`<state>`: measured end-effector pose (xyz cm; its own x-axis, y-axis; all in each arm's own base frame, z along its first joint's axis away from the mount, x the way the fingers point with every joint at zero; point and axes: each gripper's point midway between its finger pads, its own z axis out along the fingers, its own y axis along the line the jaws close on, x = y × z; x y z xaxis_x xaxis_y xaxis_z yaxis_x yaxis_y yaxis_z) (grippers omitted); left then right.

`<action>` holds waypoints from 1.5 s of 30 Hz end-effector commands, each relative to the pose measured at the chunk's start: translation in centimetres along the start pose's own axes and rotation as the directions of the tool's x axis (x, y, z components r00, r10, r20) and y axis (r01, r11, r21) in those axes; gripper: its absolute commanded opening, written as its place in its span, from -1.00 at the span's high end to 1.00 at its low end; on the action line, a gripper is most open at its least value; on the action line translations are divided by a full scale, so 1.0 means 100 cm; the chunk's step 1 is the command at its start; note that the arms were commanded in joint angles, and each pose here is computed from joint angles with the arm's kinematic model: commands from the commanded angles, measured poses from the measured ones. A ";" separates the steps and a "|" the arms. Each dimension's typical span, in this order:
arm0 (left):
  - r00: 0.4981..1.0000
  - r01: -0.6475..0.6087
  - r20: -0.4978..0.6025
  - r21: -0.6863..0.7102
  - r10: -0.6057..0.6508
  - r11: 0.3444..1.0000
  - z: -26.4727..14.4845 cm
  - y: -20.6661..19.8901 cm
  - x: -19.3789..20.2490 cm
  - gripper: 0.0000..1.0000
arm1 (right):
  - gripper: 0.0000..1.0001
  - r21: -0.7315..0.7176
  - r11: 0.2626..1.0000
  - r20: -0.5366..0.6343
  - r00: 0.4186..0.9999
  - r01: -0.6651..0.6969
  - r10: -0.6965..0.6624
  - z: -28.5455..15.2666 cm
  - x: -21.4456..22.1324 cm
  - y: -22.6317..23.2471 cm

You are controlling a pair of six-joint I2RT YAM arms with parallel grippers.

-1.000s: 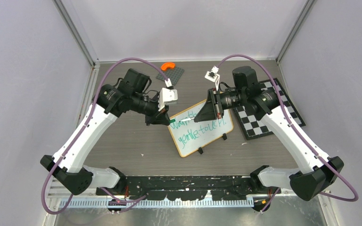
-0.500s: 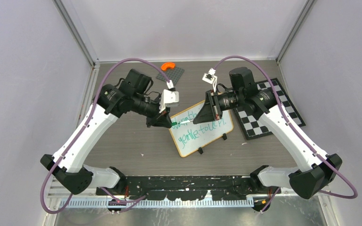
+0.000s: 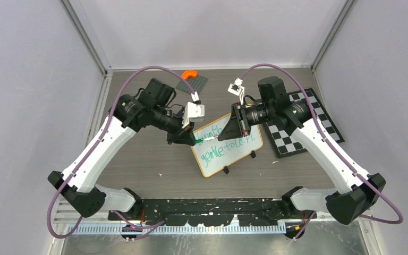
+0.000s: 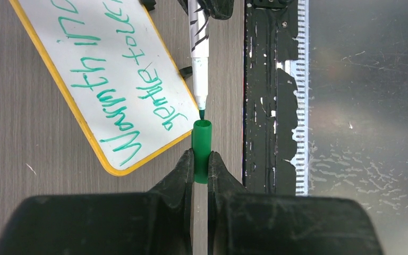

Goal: Write a sentence on the whiteboard
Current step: Close the whiteboard marker at the center of the board.

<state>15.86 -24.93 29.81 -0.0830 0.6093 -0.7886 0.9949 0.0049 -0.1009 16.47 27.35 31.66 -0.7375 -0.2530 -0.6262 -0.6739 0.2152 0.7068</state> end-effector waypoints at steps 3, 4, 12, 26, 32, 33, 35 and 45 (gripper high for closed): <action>0.999 -0.031 0.018 0.027 0.031 0.999 -0.001 -0.007 -0.009 1.00 | 0.99 -0.011 0.998 0.025 0.998 0.062 -0.062 -0.002 -0.012 0.010; 0.999 -0.031 0.017 0.029 0.030 0.999 -0.001 -0.007 -0.009 1.00 | 0.99 -0.011 0.998 0.024 0.998 0.062 -0.062 -0.002 -0.012 0.010; 0.999 -0.027 0.017 0.016 0.026 1.000 0.002 -0.003 -0.014 1.00 | 0.99 0.000 0.998 0.006 0.998 0.069 -0.069 0.001 -0.009 0.007; 0.988 0.107 0.107 0.037 -0.110 0.994 0.017 0.012 -0.052 1.00 | 1.00 0.070 0.996 -0.023 0.998 0.052 -0.051 0.016 -0.004 -0.014; 0.987 0.071 0.141 0.021 -0.073 0.997 0.022 0.016 -0.082 1.00 | 0.99 0.058 0.998 -0.038 0.999 0.020 -0.018 0.024 0.002 -0.017; 0.988 0.056 0.143 0.018 -0.058 0.998 0.023 0.016 -0.085 1.00 | 0.99 0.056 0.998 -0.039 0.999 0.015 -0.013 0.024 0.003 -0.017; 0.988 0.036 0.148 0.009 -0.037 0.999 0.024 0.016 -0.090 1.00 | 1.00 0.050 0.999 -0.040 0.999 0.015 -0.013 0.025 0.004 -0.017; 0.984 -0.007 0.177 -0.057 0.017 0.998 0.024 0.018 -0.105 1.00 | 0.99 0.010 0.998 -0.047 0.997 -0.068 0.069 0.031 0.006 -0.015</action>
<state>16.95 -28.05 29.13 -0.2684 0.6895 -0.6727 0.9614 0.1480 -0.2319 17.25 28.36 29.67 -0.7535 -0.2758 -0.5968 -0.6568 0.2772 0.7012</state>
